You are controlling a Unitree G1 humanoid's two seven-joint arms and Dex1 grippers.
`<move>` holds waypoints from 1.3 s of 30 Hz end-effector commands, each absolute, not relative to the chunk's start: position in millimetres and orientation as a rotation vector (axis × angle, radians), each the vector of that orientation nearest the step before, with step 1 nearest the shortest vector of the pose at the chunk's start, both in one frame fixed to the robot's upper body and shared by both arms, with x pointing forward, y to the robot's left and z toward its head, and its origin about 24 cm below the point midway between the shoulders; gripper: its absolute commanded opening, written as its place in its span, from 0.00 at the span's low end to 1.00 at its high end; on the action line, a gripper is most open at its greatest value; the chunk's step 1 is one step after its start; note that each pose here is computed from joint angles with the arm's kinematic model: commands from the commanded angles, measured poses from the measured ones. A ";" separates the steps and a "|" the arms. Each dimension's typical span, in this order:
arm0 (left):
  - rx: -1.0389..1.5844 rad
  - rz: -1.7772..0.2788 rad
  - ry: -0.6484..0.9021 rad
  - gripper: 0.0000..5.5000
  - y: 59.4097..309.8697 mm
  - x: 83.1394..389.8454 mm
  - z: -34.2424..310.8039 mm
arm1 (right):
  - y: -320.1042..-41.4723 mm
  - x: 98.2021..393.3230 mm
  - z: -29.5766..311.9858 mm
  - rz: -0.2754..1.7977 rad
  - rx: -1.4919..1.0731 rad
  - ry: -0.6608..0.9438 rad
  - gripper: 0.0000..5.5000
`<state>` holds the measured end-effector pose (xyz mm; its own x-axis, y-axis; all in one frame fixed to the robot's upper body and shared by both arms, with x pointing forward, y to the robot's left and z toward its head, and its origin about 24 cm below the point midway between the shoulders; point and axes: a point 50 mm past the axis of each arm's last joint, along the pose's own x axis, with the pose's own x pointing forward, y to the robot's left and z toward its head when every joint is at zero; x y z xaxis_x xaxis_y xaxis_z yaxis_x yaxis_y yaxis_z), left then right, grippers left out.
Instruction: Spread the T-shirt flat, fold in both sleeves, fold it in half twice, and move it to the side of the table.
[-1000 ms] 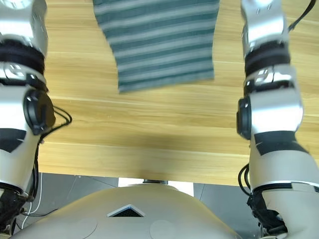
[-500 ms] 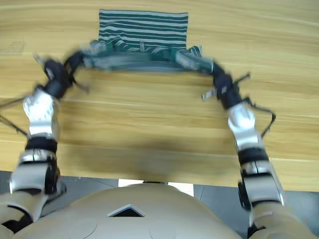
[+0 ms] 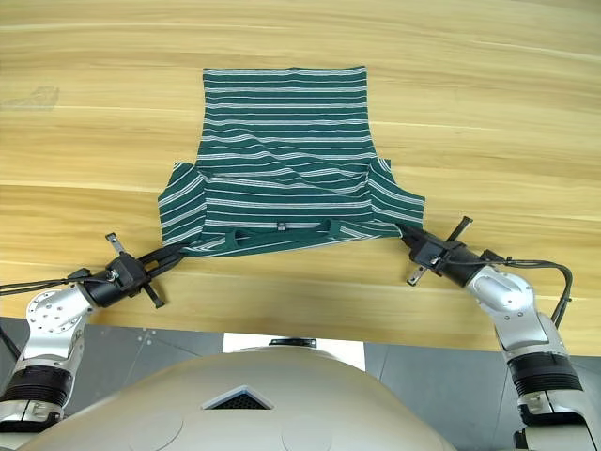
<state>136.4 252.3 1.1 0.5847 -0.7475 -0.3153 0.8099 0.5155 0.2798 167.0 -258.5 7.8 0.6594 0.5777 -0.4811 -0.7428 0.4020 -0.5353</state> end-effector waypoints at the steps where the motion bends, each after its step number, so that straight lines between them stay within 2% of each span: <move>1: 0.375 -0.968 0.168 0.06 245.7 126.5 0.2 | -250.5 141.0 -3.5 1.010 -0.759 0.295 0.00; 3: 0.338 -0.973 0.156 0.12 243.2 123.5 1.4 | -243.2 133.0 -0.2 1.079 -0.714 0.255 0.00; 7: 0.223 -0.955 0.091 0.23 237.8 116.5 12.5 | -235.9 123.3 3.1 1.165 -0.666 0.213 0.13; 11: 0.146 -0.919 0.061 0.34 243.4 110.1 23.4 | -236.3 119.6 9.2 1.177 -0.623 0.188 0.24; 16: 0.139 -0.786 0.116 0.49 277.1 106.0 20.9 | -256.1 126.3 12.0 1.118 -0.654 0.237 0.41; 19: 0.135 -0.745 0.134 0.58 288.7 103.0 18.8 | -268.5 128.4 12.6 1.064 -0.679 0.268 0.51; 23: 0.080 -0.586 0.039 0.68 304.5 125.7 26.2 | -280.3 129.7 25.2 1.020 -0.689 0.252 0.52; 28: 0.005 -0.477 -0.048 0.83 298.2 155.1 31.2 | -291.5 117.5 44.8 0.978 -0.681 0.239 0.52; 32: -0.014 -0.459 -0.099 0.84 289.1 169.3 40.2 | -298.1 109.1 60.2 0.955 -0.713 0.236 0.52; 35: -0.011 -0.488 -0.107 0.84 274.9 176.7 40.8 | -297.6 108.2 81.1 0.922 -0.703 0.164 0.52; 37: 0.016 -0.486 -0.084 0.84 264.5 186.8 34.7 | -302.0 122.8 99.1 0.846 -0.666 0.069 0.52; 39: 0.053 -0.465 -0.047 0.84 257.1 198.3 28.3 | -296.3 142.1 98.3 0.837 -0.654 0.029 0.52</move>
